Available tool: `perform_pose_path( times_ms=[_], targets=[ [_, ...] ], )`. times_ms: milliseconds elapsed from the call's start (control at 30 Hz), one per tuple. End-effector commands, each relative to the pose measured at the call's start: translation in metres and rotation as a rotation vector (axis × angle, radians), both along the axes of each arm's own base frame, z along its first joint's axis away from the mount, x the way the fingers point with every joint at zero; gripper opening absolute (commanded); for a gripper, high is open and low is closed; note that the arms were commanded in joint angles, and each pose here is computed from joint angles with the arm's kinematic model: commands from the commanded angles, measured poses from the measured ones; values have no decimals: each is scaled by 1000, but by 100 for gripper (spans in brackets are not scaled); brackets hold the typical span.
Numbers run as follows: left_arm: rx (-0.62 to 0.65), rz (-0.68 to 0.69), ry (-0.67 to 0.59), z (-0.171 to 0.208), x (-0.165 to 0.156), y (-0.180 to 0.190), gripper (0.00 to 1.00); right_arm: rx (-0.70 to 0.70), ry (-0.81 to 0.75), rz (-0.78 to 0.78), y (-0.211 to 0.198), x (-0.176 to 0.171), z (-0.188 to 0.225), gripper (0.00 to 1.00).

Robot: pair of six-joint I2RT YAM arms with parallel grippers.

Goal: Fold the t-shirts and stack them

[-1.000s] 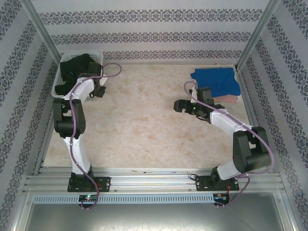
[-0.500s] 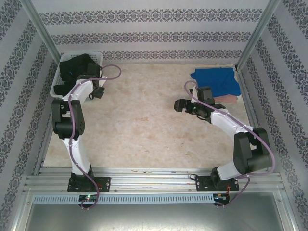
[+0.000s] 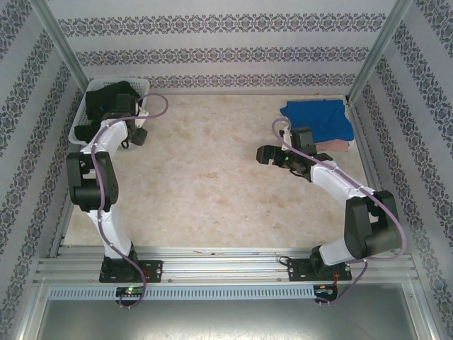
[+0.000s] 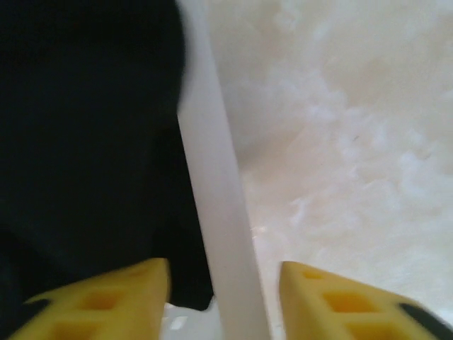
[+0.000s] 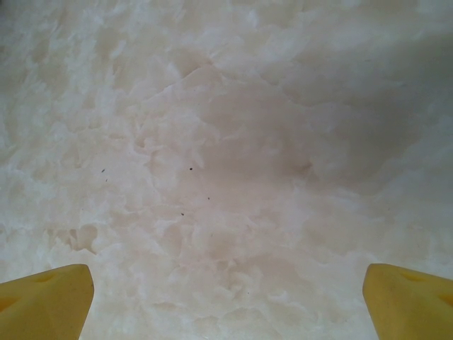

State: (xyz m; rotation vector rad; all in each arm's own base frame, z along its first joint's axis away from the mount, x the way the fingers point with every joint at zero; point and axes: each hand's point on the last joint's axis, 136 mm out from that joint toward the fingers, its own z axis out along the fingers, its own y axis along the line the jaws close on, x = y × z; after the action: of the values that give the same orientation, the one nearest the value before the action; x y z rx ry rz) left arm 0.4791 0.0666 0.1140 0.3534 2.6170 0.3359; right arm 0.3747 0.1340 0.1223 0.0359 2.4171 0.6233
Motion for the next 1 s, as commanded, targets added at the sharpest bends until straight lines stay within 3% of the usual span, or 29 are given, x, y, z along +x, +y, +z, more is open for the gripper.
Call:
perform_pose_path(
  times_ms=[0,133,300,433,667,733,800,833,900,967],
  targets=[
    [-196,34,-199,68,13,-24,73,6,-35,1,1,-4,12,96],
    [-283,71,-248,75,11,-33,79,10,-43,-5,1,-5,13,96],
    [-154,316,-319,96,20,20,98,-6,-39,11,1,-6,12,97],
    [-160,493,-270,83,35,55,94,-7,-37,11,0,-6,11,97],
    [-226,586,-218,47,69,70,91,-19,-38,12,-3,-10,7,97],
    [-261,599,-209,40,76,71,83,-23,-35,10,-5,-11,5,97],
    [-298,597,-207,41,80,70,68,-24,-29,8,-6,-12,4,97],
    [-309,592,-212,44,82,68,59,-24,-30,6,-7,-13,4,97],
    [-334,581,-226,54,82,64,53,-22,-32,3,-7,-14,5,97],
    [-354,568,-252,71,80,61,40,-18,-37,1,-7,-14,7,97]
  ],
)
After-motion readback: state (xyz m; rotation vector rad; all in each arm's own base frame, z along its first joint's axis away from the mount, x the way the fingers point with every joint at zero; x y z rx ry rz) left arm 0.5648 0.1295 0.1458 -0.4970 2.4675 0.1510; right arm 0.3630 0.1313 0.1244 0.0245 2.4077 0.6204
